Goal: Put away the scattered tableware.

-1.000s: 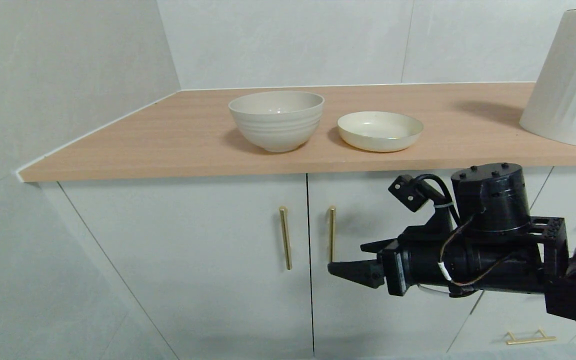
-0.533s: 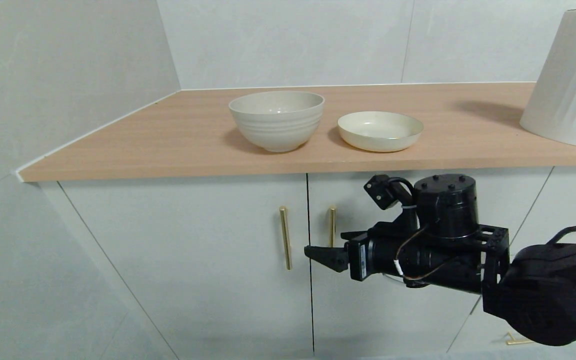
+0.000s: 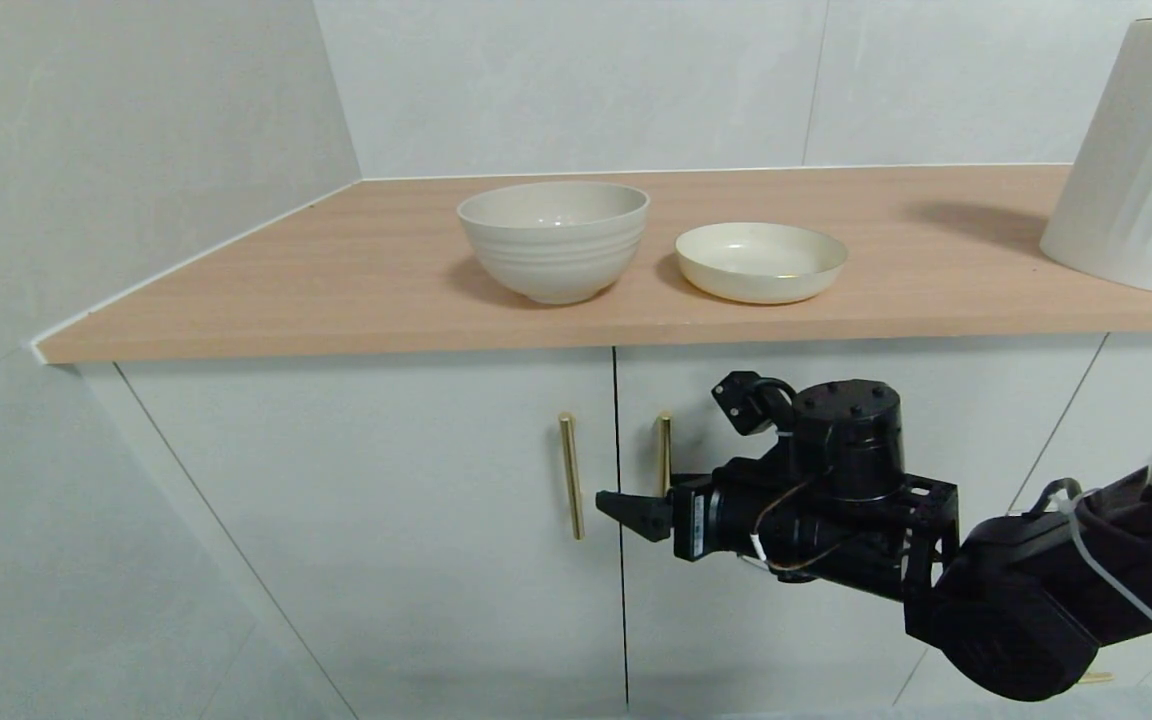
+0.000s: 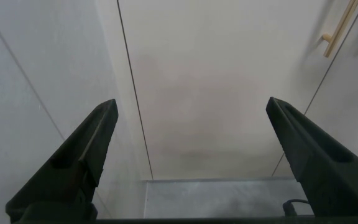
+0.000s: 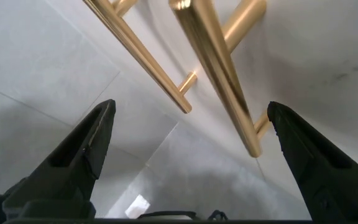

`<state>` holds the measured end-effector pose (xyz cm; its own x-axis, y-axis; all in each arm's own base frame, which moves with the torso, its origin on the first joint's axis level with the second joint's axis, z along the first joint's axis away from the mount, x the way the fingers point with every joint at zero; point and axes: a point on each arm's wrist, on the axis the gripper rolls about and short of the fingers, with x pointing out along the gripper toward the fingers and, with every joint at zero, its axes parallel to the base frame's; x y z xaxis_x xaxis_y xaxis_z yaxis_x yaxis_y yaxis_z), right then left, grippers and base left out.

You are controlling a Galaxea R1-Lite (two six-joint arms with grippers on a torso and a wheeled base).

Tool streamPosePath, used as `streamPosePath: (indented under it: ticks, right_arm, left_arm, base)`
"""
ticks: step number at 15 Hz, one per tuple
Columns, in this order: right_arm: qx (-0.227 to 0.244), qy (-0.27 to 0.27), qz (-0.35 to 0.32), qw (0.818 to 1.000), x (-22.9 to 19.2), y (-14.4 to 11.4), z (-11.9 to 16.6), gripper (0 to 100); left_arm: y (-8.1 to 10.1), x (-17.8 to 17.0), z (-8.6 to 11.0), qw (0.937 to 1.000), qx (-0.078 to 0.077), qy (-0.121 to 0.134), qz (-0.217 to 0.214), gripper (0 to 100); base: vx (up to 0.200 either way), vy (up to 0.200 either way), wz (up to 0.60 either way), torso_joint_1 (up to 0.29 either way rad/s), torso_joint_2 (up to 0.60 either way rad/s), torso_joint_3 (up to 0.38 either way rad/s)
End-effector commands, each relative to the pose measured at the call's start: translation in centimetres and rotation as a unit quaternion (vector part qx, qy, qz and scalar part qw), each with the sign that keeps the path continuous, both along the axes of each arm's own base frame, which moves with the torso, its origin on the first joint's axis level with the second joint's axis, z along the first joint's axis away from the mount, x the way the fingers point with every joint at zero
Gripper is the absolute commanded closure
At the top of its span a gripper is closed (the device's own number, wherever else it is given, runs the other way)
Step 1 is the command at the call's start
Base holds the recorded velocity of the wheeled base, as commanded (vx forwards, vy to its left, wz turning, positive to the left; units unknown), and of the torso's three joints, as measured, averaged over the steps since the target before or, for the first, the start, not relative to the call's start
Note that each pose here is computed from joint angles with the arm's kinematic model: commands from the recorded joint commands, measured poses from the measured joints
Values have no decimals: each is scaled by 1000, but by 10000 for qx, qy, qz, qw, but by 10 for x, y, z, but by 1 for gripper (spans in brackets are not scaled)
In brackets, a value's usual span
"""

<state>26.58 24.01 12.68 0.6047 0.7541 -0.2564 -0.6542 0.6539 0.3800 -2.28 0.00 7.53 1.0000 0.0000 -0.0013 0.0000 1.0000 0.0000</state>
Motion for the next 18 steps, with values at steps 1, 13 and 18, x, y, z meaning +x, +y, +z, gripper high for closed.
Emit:
streamPosePath:
  ticks: [1,13,18]
  right_arm:
    - [0,6,10,10000,1,1,-2,0]
    - [467,105,128,9988,-8,11,0,0]
    - [470,137,270,9984,-17,8,3,0]
  left_arm:
    - [0,0,0,10000,0,1,0,0]
    - [0,0,0,10000,0,1,0,0]
    - [0,0,0,10000,0,1,0,0]
  base:
    - [0,0,0,0,0,0]
    - [0,0,0,0,0,0]
    - [0,0,0,0,0,0]
